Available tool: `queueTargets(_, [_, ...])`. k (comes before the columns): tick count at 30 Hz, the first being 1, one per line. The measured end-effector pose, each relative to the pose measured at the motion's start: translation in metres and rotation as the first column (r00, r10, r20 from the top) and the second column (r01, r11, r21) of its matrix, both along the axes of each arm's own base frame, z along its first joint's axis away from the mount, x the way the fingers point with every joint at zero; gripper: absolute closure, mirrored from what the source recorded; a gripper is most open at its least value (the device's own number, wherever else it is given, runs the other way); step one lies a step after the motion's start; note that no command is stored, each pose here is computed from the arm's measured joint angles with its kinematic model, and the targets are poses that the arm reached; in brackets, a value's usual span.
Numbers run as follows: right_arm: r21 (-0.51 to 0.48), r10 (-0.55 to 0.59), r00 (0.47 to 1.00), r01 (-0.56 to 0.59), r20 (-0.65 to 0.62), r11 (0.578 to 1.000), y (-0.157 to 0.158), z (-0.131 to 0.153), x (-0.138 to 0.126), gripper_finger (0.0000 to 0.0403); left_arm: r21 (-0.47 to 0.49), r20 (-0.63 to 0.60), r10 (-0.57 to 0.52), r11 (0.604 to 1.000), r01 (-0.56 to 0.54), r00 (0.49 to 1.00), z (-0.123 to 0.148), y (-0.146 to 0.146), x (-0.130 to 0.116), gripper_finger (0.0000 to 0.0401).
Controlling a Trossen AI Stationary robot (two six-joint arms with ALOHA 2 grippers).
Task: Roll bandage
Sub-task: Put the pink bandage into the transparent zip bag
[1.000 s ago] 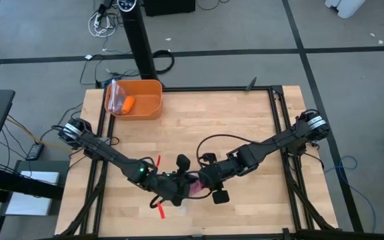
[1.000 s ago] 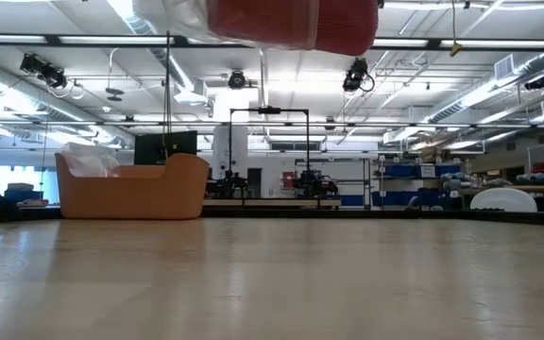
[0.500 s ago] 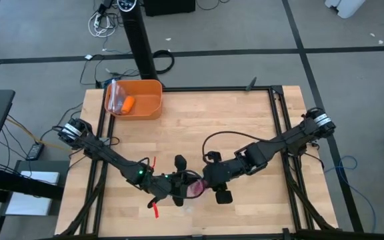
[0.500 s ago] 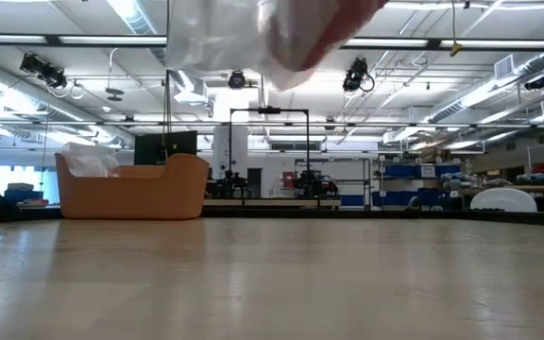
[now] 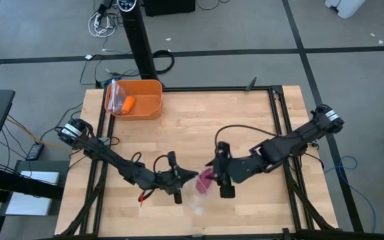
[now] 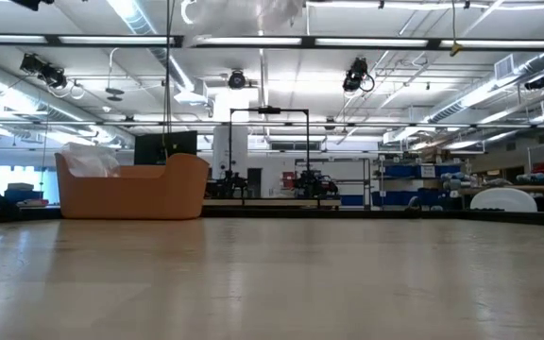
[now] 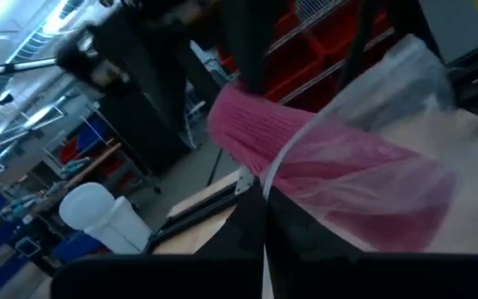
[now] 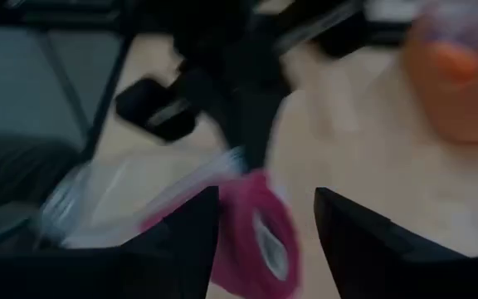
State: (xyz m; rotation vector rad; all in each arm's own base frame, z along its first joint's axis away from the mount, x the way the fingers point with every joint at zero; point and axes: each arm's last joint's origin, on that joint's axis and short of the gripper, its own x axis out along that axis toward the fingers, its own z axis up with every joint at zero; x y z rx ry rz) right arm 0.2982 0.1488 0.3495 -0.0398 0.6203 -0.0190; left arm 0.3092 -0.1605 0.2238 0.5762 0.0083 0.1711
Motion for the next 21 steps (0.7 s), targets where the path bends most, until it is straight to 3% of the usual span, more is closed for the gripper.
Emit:
queueTargets(9, [-0.049, -0.163, 0.969, 0.174, 0.186, 0.983, 0.006, 0.029, -0.03, 0.0188, 0.032, 0.046, 0.14, 0.989, -0.141, 0.989, 0.002, 0.006, -0.004, 0.04])
queueTargets(16, [-0.134, -0.28, 0.934, 0.313, 0.22, 0.94, 0.054, -0.013, -0.023, 0.0191, 0.066, 0.112, 0.234, 0.968, -0.242, 0.966, 0.013, 0.009, -0.007, 0.04])
queueTargets(21, [-0.073, -0.397, 0.861, 0.44, 0.318, 0.895, 0.08, -0.044, -0.005, 0.0192, 0.059, 0.122, 0.294, 0.951, -0.303, 0.948, 0.016, 0.011, -0.009, 0.04])
